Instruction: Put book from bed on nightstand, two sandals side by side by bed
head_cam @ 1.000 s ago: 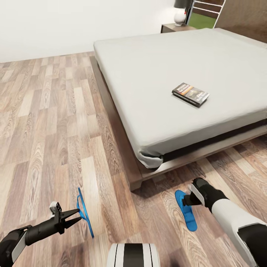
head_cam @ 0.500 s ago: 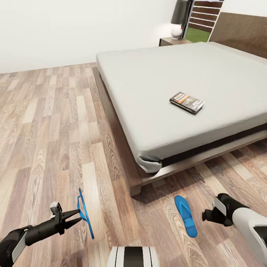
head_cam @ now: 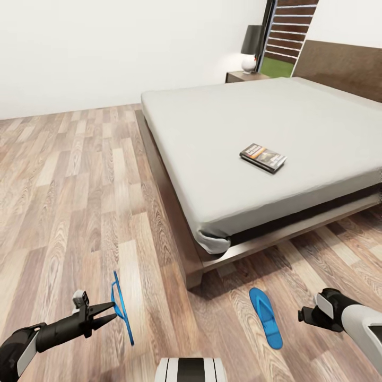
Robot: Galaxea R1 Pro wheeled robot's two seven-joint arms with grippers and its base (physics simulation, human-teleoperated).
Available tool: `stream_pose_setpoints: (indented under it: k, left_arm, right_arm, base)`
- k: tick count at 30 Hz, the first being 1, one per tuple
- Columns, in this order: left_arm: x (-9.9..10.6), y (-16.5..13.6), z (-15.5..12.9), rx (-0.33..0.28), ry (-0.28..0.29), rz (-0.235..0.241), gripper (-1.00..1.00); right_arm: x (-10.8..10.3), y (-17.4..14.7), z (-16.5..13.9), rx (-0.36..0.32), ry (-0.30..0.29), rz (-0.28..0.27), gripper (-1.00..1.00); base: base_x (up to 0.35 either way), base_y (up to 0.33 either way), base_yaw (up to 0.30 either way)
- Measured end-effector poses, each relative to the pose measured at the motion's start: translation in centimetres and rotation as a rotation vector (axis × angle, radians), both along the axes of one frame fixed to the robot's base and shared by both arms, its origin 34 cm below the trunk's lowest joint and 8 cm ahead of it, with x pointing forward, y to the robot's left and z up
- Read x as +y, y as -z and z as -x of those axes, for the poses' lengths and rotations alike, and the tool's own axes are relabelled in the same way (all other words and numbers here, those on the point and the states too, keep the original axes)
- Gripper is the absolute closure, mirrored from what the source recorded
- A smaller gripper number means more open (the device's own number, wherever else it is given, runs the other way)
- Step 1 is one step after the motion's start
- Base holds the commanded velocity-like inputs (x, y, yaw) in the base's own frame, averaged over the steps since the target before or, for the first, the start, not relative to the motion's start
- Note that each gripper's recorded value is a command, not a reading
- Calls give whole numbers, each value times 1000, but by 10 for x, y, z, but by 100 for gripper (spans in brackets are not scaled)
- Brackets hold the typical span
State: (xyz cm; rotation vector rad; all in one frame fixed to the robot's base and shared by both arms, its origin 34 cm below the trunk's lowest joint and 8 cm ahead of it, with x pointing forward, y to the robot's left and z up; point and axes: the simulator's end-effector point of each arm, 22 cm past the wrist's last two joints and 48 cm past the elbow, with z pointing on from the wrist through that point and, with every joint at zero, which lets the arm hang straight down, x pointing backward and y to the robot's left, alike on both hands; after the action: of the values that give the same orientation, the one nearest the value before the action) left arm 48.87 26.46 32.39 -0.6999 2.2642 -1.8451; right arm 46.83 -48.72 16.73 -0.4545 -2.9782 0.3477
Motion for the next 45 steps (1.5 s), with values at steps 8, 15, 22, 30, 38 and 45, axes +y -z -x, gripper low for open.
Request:
stream_pose_setpoints:
  k: [8,15,22,30,38,45]
  left_arm:
    - [0,-13,-4,-30,5,-4,100]
    - [0,-26,-9,-58,6,-6,100]
    - [0,-38,-13,-87,6,-7,100]
    - [0,-53,-17,-120,6,-6,100]
    - [-2,-66,-21,-151,8,-8,100]
    - [-4,-68,-23,-158,14,-48,100]
  right_arm:
    - [-2,-11,-2,-31,13,-1,-100]
    - [-18,-30,-16,-122,110,-42,-100]
    - [-25,-43,-19,-183,169,-87,-100]
    - [-14,-38,4,-261,275,-168,-100]
    - [3,-37,17,-421,458,-303,-100]
    - [11,-53,-4,-564,598,-394,-100]
  base:
    - [0,0,0]
    - [0,0,0]
    - [0,0,0]
    - [0,0,0]
    - [0,0,0]
    - [0,0,0]
